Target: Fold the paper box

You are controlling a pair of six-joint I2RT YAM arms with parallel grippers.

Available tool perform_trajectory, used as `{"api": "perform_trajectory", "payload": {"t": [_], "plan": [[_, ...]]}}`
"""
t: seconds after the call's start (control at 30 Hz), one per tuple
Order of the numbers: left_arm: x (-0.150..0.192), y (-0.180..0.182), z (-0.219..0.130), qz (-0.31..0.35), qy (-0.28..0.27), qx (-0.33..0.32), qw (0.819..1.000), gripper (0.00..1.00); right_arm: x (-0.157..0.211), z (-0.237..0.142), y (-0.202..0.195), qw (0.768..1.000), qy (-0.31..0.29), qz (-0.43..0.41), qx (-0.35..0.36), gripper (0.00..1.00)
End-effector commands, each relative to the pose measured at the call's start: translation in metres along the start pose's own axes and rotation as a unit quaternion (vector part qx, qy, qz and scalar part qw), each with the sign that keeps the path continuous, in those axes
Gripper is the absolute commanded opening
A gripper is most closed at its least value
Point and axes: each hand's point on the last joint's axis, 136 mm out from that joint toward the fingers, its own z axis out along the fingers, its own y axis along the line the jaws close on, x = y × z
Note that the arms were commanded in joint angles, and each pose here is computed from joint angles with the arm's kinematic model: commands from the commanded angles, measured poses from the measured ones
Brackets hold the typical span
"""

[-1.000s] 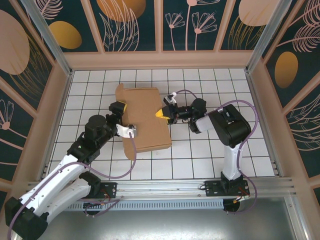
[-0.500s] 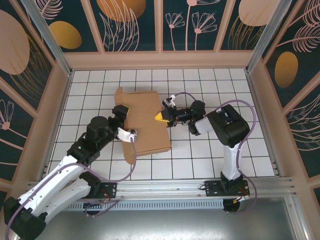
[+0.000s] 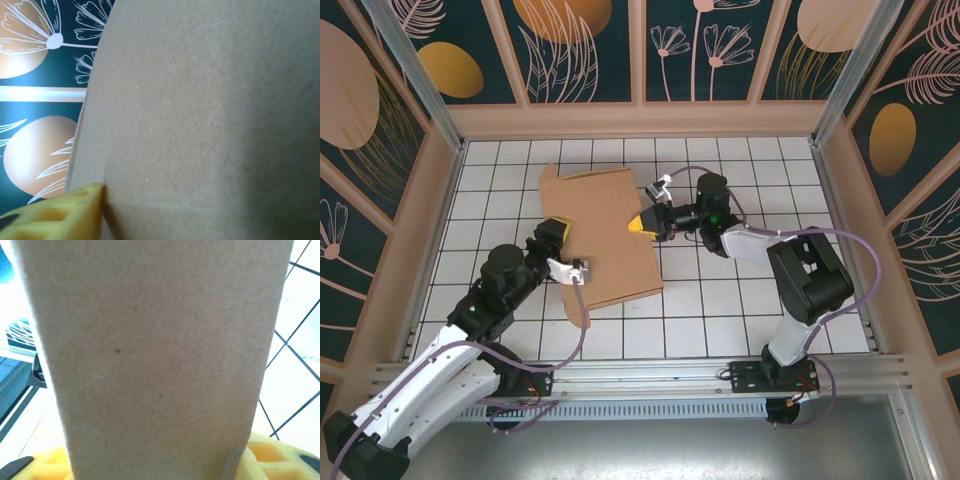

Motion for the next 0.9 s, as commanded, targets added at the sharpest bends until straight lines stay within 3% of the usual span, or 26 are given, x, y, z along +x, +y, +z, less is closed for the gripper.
{"api": "perform_trajectory", "payload": {"t": [0.0, 0.17, 0.33, 0.53, 0.7, 0.87], "plan": [[-0.029, -0.002, -0.003, 0.034, -0.078, -0.005, 0.996, 0.64, 0.001, 0.018, 0.005, 0.999, 0.0, 0.038, 0.029, 0.32], [-0.037, 0.011, -0.008, 0.031, -0.097, -0.02, 0.995, 0.58, 0.001, 0.018, 0.012, 0.999, 0.001, 0.037, 0.033, 0.43], [-0.043, 0.006, -0.01, 0.025, -0.114, -0.011, 0.993, 0.5, -0.004, 0.016, 0.015, 0.998, -0.013, 0.034, 0.042, 0.64], [-0.046, 0.0, -0.012, 0.004, -0.125, 0.002, 0.992, 0.5, -0.014, -0.006, -0.009, 0.994, -0.061, 0.061, 0.072, 0.75], [-0.047, -0.012, -0.011, -0.026, -0.132, 0.028, 0.991, 0.48, -0.019, -0.027, -0.024, 0.988, -0.099, 0.078, 0.085, 0.77], [-0.058, -0.025, -0.006, -0.073, -0.158, 0.066, 0.983, 0.42, -0.003, -0.008, -0.05, 0.99, -0.06, 0.107, 0.066, 0.73]]}}
